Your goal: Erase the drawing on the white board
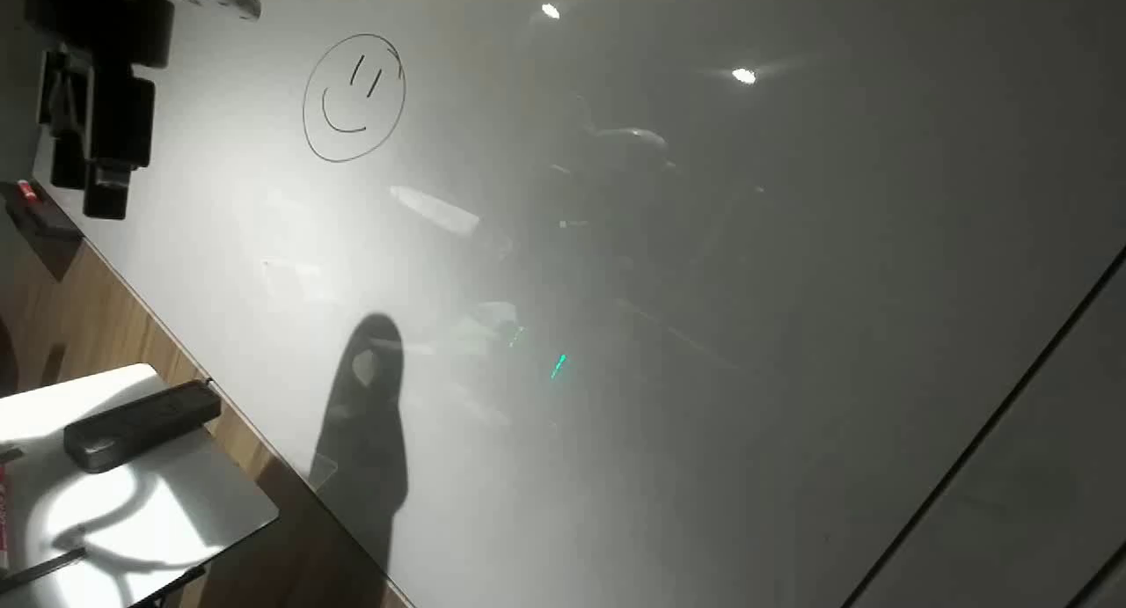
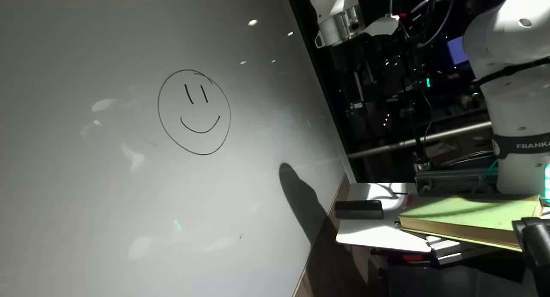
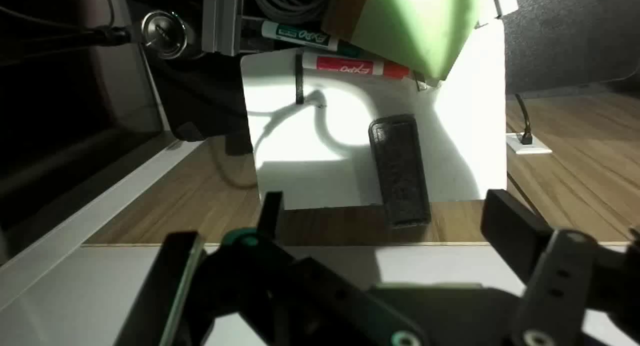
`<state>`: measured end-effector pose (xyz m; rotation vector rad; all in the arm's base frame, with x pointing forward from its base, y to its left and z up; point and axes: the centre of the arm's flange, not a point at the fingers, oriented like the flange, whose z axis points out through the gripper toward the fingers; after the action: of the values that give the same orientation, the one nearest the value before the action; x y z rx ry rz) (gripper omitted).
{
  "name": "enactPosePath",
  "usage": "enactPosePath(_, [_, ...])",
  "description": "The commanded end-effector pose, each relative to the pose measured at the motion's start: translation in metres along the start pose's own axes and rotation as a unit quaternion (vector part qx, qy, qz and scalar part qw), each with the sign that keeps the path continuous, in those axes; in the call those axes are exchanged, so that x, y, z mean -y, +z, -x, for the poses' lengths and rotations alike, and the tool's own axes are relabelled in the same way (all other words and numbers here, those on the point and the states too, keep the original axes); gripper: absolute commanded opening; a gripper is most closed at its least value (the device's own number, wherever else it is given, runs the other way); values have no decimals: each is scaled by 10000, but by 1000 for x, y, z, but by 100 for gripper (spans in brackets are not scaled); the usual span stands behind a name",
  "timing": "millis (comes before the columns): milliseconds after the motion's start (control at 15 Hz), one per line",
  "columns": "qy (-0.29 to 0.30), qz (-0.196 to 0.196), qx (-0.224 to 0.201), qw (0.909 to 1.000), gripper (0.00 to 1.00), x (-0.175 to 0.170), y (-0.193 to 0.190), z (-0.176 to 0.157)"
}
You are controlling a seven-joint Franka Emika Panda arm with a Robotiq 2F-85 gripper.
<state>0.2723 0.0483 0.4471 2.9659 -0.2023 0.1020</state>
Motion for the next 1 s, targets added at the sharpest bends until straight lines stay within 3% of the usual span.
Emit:
enactPosePath(0, [-1, 7, 28, 10000, 100, 0, 3, 1])
enactPosePath(933, [-29, -78, 44, 10000, 100, 10, 7, 1])
